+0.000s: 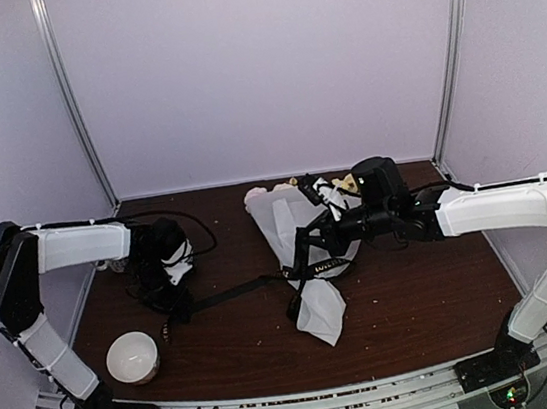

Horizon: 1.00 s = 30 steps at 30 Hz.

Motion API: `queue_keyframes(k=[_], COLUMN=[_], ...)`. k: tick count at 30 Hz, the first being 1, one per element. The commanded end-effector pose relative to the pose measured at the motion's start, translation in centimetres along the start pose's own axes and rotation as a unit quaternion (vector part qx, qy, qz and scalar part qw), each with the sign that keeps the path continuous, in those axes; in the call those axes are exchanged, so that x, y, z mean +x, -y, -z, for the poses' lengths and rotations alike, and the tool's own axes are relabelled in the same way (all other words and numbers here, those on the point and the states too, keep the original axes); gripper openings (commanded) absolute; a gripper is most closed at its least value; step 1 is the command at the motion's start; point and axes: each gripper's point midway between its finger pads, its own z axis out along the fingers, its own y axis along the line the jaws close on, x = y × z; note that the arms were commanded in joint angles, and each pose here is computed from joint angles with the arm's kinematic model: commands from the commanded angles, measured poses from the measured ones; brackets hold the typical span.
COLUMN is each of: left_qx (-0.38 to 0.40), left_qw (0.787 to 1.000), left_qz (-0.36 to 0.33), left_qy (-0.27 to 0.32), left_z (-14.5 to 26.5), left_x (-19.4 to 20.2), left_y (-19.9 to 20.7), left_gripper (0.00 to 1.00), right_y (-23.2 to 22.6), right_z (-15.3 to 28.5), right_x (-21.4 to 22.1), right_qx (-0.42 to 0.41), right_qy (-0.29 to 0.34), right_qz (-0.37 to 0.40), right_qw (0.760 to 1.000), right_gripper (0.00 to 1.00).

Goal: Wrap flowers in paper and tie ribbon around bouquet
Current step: Cross the half-tied ribbon over the folded bouquet.

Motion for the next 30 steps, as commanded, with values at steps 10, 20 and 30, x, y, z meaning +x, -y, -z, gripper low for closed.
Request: queue_keyframes(k=[10,20,30], left_qx=[-0.016,0.180,0.267], left_qw=[1.000,0.861,0.663], left_qz=[0.013,-0.336,-0.575], left_qy=[0.008,0.337,0.397], left_z=[-1.8,23.0,30.0], left_x=[-0.8,-5.2,-7.1], left_y=[-0.7,18.6,36.9], left_gripper=[0.00,0.00,0.00], right_y=[-0.8,-0.2,2.4], right_z=[1.2,0.7,0.0], right_x=[-1.3,-2.2,-3.1], right_qx=[0.004,0.008,0.039], right_qy=[0.006,0.010,-0.012], right_qz=[0.031,0.012,-0.001], right_qw=[0.999,1.000,0.999], right_gripper=[0.00,0.00,0.00])
